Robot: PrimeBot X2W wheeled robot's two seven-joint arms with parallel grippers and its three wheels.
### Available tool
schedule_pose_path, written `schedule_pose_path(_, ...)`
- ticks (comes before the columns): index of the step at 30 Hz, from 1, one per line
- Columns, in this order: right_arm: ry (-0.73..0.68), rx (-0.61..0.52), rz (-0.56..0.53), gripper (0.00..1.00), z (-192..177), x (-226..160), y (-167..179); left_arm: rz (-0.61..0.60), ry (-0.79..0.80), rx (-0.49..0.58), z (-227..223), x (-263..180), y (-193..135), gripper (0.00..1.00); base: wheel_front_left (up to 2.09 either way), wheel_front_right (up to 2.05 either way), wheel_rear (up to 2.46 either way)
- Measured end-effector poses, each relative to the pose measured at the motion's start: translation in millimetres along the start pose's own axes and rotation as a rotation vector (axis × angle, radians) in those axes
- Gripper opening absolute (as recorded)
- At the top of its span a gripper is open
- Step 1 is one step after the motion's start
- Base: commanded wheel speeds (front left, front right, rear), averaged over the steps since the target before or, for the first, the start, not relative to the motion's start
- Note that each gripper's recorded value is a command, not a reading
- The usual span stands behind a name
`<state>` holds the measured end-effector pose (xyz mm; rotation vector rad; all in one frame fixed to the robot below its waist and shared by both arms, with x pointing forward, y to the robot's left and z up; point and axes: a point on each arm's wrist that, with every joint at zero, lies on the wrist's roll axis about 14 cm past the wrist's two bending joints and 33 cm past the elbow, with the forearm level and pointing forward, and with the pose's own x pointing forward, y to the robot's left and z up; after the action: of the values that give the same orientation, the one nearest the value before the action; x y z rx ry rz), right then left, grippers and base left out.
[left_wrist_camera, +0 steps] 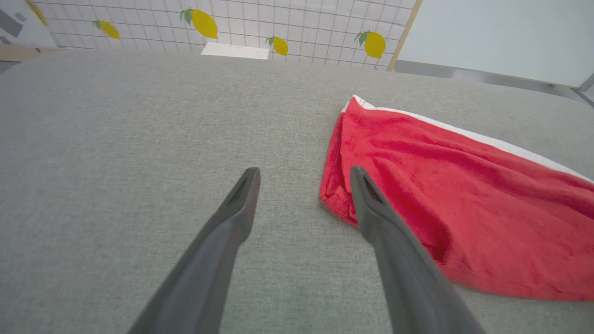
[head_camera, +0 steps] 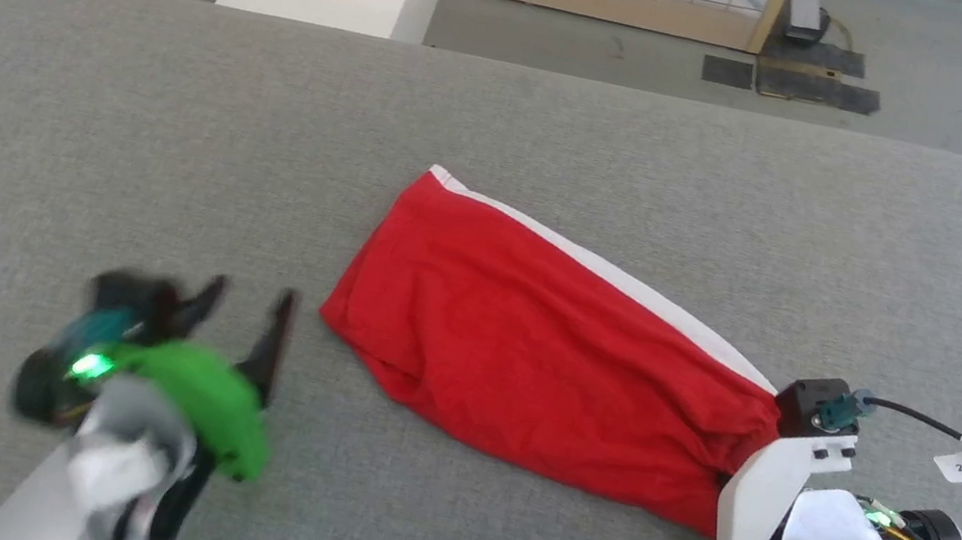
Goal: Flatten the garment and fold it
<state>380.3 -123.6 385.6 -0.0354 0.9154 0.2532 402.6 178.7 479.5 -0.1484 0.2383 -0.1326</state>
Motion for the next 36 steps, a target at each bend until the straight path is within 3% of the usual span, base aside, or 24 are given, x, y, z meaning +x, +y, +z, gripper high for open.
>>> schedule_pose_path(4,-0.005,0.008,0.013,0.00,-0.3,0.1,2.2,-0.096,0.179,0.039,-11.6,25.5,-27.4,1.00,0.00,0.00,0.00)
schedule_pose_path(10,-0.011,0.009,0.028,0.00,-1.8,0.3,5.3,-0.079,0.506,0.121,-57.2,41.3,-24.8,1.00,0.00,0.00,0.00)
schedule_pose_path(17,-0.017,0.022,0.027,0.00,-3.1,1.8,2.0,-0.072,0.645,0.160,-83.1,51.7,-20.0,1.00,0.00,0.00,0.00)
schedule_pose_path(18,-0.018,0.024,0.026,0.00,-3.4,2.3,1.3,-0.074,0.657,0.158,-85.5,53.0,-19.7,0.44,0.00,0.00,0.00)
schedule_pose_path(19,-0.018,0.026,0.025,0.00,-3.6,2.7,0.8,-0.072,0.669,0.154,-87.9,53.7,-19.0,0.09,0.00,0.00,0.00)
schedule_pose_path(20,-0.018,0.027,0.025,0.00,-3.7,2.9,0.5,-0.072,0.675,0.148,-89.2,54.4,-18.8,0.00,0.00,0.00,0.00)
schedule_pose_path(28,-0.018,0.005,0.041,0.00,-0.6,4.0,7.8,-0.067,0.596,-0.030,-73.1,53.6,-17.8,0.00,0.00,0.00,0.00)
schedule_pose_path(36,0.031,-0.072,0.058,0.00,1.8,-1.9,9.0,-0.024,0.491,-0.163,-63.9,16.2,0.1,0.00,0.00,0.00,0.00)
